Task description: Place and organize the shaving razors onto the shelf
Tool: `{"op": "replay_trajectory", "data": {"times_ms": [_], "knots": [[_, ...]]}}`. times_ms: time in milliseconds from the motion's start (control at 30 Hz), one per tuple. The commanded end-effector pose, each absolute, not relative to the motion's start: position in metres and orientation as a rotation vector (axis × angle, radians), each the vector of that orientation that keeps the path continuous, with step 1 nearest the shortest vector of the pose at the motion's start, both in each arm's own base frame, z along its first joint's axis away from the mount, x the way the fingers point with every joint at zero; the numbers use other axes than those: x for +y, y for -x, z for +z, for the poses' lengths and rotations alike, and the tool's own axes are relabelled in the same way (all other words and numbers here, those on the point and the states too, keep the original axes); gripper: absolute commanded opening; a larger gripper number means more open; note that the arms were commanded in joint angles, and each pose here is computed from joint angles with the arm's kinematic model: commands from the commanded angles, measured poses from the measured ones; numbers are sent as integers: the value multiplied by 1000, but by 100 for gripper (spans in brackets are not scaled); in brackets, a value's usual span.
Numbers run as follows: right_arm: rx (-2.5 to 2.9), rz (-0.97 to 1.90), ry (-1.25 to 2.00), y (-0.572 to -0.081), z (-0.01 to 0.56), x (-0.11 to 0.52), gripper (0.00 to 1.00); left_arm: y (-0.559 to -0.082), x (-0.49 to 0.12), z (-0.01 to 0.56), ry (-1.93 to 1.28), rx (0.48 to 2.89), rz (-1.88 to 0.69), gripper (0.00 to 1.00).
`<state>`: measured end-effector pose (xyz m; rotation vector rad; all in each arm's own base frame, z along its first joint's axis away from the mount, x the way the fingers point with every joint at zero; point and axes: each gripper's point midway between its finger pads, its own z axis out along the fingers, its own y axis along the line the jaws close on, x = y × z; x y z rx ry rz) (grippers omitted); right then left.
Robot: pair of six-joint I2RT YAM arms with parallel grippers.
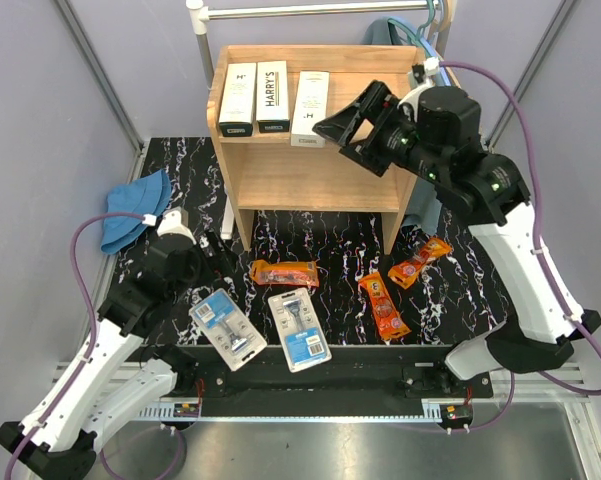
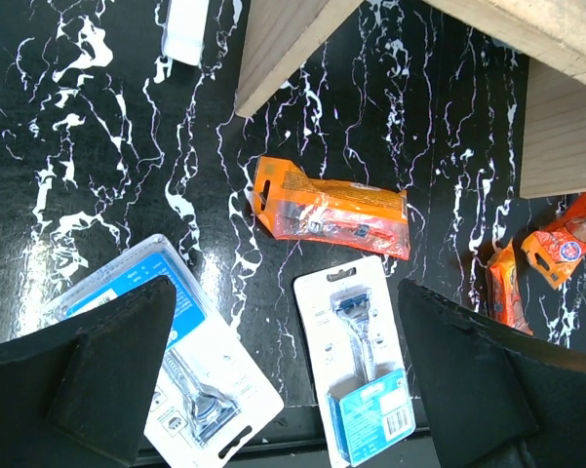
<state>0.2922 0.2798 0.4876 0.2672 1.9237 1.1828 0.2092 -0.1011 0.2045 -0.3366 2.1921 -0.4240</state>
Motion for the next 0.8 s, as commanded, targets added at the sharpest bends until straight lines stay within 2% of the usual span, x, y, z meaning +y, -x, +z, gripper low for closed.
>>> {"op": "replay_trajectory", "data": {"times_ms": [0,33,67,133,167,367,767], "knots": [[1868,1040,-256,-295,510,254,89,-214,-107,211,307,2161,-460,99],[1891,1004,-252,-305,503,258,88,-213,-107,211,304,2162,-461,99],[1834,1006,-248,-303,525,252,86,-214,-107,211,304,2162,-461,99],[1895,899,-233,-323,506,256,82,-213,-107,211,303,2161,-463,99],[1835,895,-223,-323,527,247,81,-213,-107,211,303,2161,-463,99],[1901,861,-233,-361,503,242,66,-212,-107,211,302,2161,-467,99],[1920,954,-216,-394,490,254,61,-212,-107,203,299,2175,-455,99]]}}
